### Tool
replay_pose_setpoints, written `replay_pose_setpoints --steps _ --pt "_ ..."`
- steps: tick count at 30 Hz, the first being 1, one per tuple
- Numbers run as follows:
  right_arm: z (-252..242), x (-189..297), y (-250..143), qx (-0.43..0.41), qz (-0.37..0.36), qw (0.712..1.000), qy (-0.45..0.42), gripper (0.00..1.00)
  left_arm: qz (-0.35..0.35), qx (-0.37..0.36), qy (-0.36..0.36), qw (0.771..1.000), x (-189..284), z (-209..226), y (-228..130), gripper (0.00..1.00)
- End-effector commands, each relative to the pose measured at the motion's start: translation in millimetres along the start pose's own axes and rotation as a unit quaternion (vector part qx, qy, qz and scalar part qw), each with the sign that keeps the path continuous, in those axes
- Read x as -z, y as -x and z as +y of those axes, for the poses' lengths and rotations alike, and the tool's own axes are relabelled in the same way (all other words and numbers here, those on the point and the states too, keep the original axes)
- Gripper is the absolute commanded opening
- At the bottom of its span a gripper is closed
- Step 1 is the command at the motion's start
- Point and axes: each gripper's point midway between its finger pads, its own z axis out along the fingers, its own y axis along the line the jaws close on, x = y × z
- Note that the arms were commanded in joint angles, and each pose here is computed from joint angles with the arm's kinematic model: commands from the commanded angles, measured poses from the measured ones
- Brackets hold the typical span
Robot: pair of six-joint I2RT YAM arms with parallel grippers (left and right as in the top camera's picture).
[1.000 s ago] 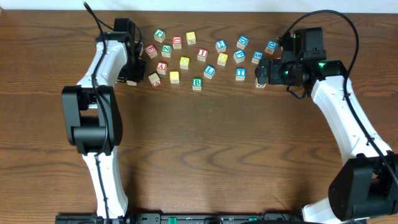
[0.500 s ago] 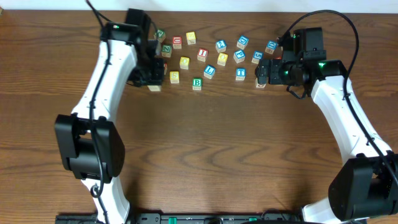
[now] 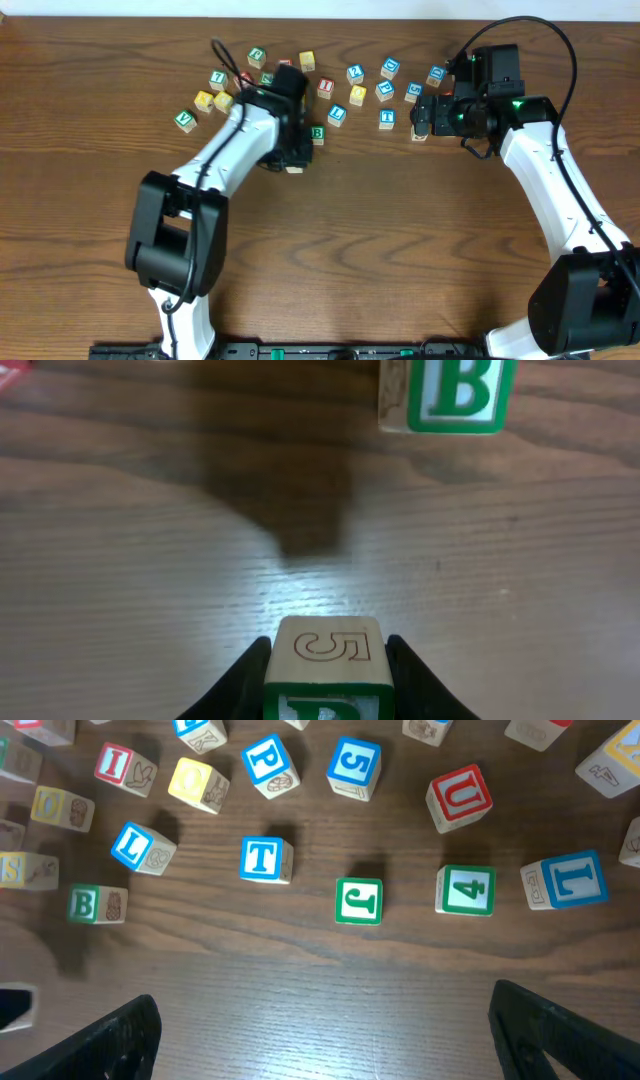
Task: Spell out ROBOT
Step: 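Carry green R block to open table center and release it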
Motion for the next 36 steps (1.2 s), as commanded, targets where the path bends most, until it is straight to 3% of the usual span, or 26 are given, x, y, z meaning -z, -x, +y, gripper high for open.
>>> replay_pose_setpoints --steps 1,23,27,36 --pt "5.0 0.2 4.6 0.001 -0.003 1.000 0.003 0.99 -0.013 0.009 0.058 0.998 -11.0 5.8 -5.5 0.27" --pt "5.0 0.3 4.7 0.001 -0.004 1.000 0.003 0.99 -0.013 0.025 0.072 0.997 -35.2 1.2 -25.3 0.29" --pt "5.0 0.3 4.7 0.001 -0.004 1.000 0.002 0.99 -0.014 0.025 0.072 0.997 -35.2 1.4 -25.0 0.40" --pt "4.9 0.2 4.6 0.001 -0.004 1.000 0.002 0.99 -0.024 0.018 0.067 0.997 -33.9 -1.5 -18.8 0.45"
